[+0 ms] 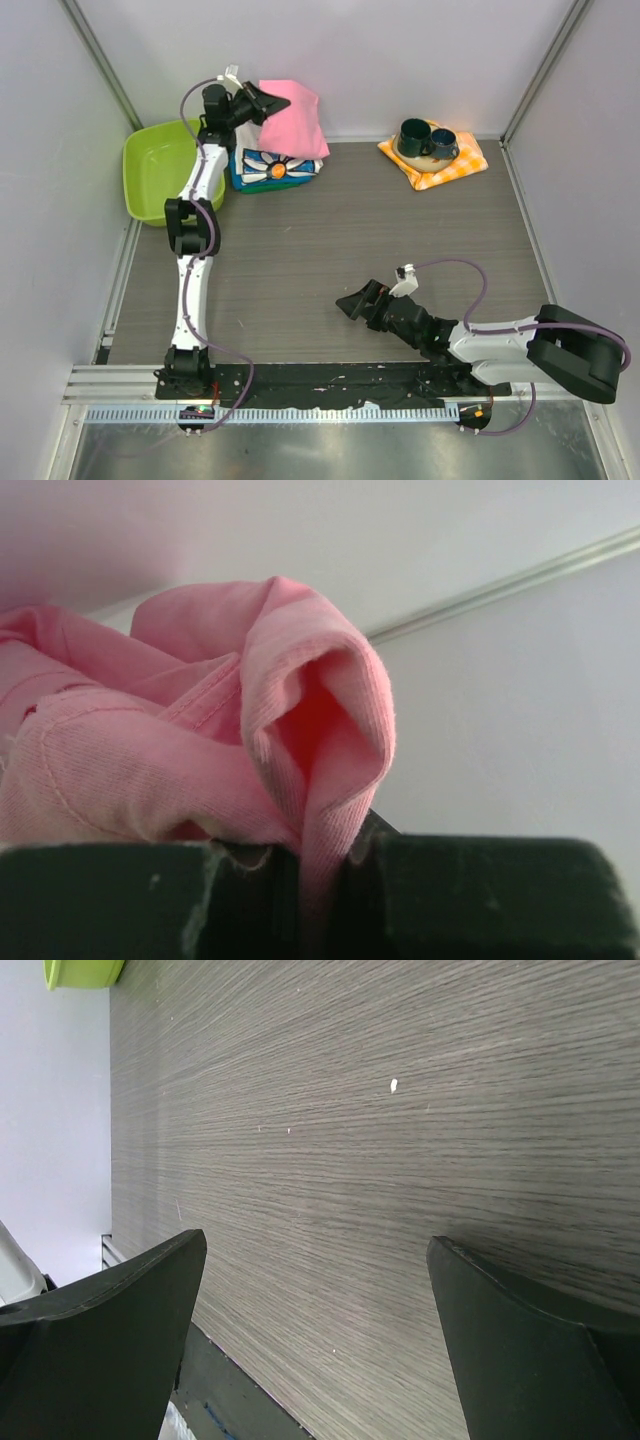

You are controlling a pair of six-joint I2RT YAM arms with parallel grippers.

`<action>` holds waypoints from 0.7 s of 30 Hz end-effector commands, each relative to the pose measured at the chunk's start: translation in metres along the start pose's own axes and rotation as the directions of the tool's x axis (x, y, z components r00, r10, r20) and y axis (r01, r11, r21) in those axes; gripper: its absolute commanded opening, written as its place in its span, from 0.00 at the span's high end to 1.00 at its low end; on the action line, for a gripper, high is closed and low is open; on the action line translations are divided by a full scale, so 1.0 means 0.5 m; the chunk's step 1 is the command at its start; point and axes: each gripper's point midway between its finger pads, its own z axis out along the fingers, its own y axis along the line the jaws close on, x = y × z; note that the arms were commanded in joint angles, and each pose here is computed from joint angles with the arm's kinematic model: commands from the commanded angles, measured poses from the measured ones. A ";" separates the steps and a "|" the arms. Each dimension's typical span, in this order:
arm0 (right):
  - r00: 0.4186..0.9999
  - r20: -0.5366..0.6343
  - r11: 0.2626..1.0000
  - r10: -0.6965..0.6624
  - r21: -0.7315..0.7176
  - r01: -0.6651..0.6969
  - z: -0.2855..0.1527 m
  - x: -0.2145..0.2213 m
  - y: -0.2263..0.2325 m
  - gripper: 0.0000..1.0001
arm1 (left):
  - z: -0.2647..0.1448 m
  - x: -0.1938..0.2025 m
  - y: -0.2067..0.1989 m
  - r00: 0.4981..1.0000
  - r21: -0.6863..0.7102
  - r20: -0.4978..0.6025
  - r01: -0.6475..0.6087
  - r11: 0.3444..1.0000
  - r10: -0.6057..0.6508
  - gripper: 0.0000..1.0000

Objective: Fold and stack the t-shirts

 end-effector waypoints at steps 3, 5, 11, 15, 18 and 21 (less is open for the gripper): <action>1.000 0.001 1.000 -0.007 -0.006 0.007 0.011 0.003 0.010 0.01 | -0.026 -0.034 -0.017 0.998 0.031 0.023 -0.057 0.998 0.056 1.00; 1.000 -0.005 1.000 -0.010 -0.010 0.010 0.014 0.007 0.014 0.01 | -0.034 -0.035 0.001 0.998 0.012 0.020 -0.058 0.998 0.058 1.00; 1.000 -0.010 1.000 -0.016 -0.009 0.016 0.016 0.011 0.016 0.01 | -0.079 -0.040 0.057 1.000 -0.042 0.007 -0.028 0.999 0.028 1.00; 1.000 -0.016 1.000 -0.018 -0.019 0.018 0.020 0.014 0.026 0.01 | -0.117 -0.042 0.115 1.000 -0.095 0.018 -0.014 0.995 0.016 1.00; 0.999 -0.022 0.999 -0.025 -0.022 0.025 0.018 0.020 0.028 0.01 | -0.146 -0.055 0.160 0.999 -0.136 0.041 0.018 0.991 -0.013 0.99; 0.999 -0.019 0.999 -0.026 -0.025 0.026 0.016 0.020 0.030 0.01 | -0.170 -0.078 0.172 0.998 -0.149 0.057 0.019 0.989 -0.011 0.98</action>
